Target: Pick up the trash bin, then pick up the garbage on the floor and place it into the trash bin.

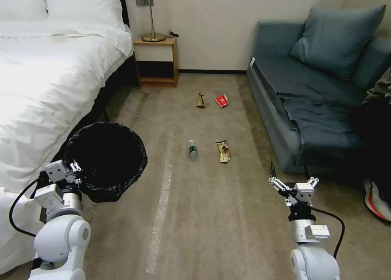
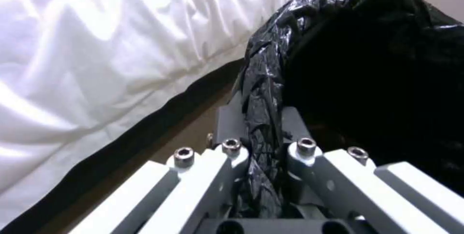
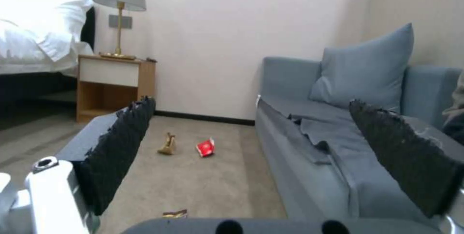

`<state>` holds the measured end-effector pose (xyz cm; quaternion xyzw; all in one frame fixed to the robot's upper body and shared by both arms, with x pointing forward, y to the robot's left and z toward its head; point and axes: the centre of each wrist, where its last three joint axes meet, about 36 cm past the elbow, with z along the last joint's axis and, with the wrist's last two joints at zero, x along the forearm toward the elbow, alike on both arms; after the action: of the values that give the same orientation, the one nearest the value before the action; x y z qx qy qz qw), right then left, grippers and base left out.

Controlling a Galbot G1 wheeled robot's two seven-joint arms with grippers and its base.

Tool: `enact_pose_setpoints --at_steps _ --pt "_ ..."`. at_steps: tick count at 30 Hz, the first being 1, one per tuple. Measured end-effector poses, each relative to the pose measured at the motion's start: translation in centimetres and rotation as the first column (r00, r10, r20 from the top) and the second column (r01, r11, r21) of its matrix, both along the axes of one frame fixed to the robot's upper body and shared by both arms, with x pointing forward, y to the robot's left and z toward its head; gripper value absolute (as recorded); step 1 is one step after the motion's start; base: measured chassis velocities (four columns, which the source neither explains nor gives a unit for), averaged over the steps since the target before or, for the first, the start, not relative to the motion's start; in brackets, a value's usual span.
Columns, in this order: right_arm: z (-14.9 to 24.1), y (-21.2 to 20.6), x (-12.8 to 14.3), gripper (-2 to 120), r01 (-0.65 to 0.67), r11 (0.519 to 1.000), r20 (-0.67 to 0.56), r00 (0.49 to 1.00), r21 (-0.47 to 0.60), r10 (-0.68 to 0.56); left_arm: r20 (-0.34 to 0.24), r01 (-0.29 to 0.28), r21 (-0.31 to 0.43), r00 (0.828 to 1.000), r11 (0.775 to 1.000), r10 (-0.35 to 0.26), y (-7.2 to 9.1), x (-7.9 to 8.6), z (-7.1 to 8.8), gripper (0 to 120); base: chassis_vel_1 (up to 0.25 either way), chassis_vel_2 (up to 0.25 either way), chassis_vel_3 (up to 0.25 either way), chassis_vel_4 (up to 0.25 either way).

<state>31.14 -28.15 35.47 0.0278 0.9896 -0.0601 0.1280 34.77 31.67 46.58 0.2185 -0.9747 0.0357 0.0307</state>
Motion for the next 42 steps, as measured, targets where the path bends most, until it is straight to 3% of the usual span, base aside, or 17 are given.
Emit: enact_pose_setpoints --at_steps 42 --pt "-0.23 -0.22 0.11 100 0.001 1.000 0.004 1.000 -0.007 -0.001 0.013 -0.001 -0.003 1.000 1.000 0.001 -0.19 0.27 0.09 4 -0.066 0.069 0.069 -0.070"
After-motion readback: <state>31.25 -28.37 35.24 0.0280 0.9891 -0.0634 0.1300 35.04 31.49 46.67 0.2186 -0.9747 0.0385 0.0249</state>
